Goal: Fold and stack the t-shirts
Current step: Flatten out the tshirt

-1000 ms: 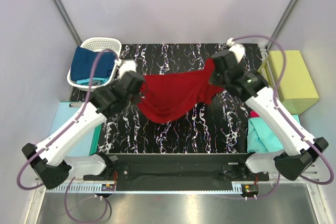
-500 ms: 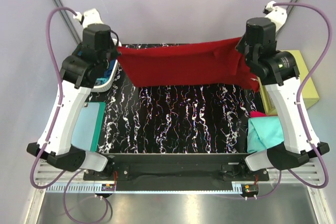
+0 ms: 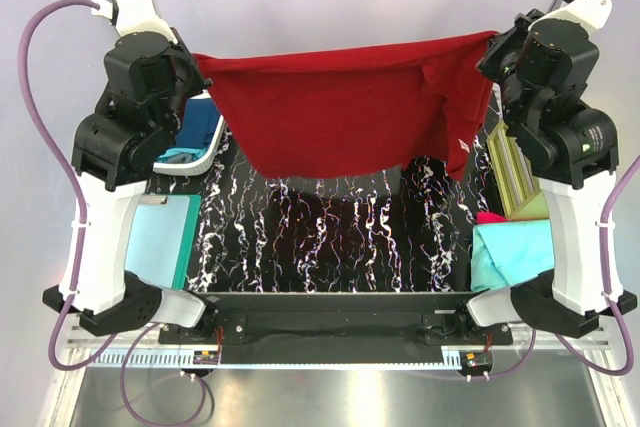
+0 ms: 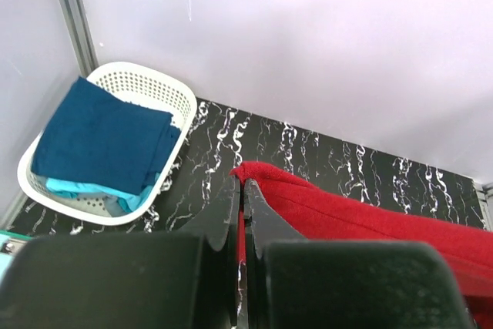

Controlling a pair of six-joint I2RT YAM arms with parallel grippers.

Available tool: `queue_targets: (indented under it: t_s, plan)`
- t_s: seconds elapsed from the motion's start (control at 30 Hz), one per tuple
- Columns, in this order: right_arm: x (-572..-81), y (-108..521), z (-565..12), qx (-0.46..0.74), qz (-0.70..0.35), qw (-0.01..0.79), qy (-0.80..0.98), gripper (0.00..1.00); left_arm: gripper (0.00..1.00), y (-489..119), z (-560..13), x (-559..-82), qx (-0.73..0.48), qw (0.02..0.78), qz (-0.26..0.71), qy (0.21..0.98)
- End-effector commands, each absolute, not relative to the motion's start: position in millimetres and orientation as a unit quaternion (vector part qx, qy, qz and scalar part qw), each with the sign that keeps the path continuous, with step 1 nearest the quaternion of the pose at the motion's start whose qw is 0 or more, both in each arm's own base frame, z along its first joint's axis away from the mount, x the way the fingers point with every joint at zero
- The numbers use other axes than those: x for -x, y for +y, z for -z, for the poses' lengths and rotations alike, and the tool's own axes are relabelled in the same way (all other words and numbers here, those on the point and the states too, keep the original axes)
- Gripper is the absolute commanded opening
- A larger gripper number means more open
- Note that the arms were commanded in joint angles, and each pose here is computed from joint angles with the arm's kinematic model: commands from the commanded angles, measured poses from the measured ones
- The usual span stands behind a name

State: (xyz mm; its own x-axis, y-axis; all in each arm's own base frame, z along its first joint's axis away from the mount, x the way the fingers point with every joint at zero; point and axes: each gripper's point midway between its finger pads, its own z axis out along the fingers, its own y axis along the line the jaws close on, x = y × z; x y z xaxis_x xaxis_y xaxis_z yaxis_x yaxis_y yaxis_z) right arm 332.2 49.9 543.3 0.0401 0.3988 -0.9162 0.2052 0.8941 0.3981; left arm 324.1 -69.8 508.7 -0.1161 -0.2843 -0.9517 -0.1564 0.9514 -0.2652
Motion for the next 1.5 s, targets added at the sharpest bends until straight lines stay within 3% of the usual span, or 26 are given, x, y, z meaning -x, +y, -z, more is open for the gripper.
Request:
queue_targets:
  t_s: [0.0, 0.33, 0.8, 1.03, 1.17, 1.47]
  plan:
    - [-318, 46, -578, -0.217, -0.089, 0.720, 0.653, 0.00, 0.00, -52, -538, -308, 0.159, 0.683, 0.039, 0.711]
    - [-323, 42, -529, -0.204, -0.035, 0.689, 0.694, 0.00, 0.00, -47, -504, -312, 0.147, 0.659, -0.005, 0.738]
    - [-274, 54, -617, -0.155, -0.039, 0.762, 0.627, 0.00, 0.00, -56, -579, -267, 0.136, 0.722, 0.030, 0.678]
    - [-264, 51, -625, -0.155, -0.033, 0.769, 0.620, 0.00, 0.00, -60, -599, -237, 0.128, 0.737, 0.081, 0.659]
    - [-270, 55, -618, -0.146, -0.013, 0.767, 0.625, 0.00, 0.00, -56, -599, -230, 0.134, 0.738, 0.083, 0.656]
    - [-307, 74, -580, -0.136, 0.051, 0.743, 0.653, 0.00, 0.00, -83, -568, -264, 0.104, 0.719, 0.017, 0.687]
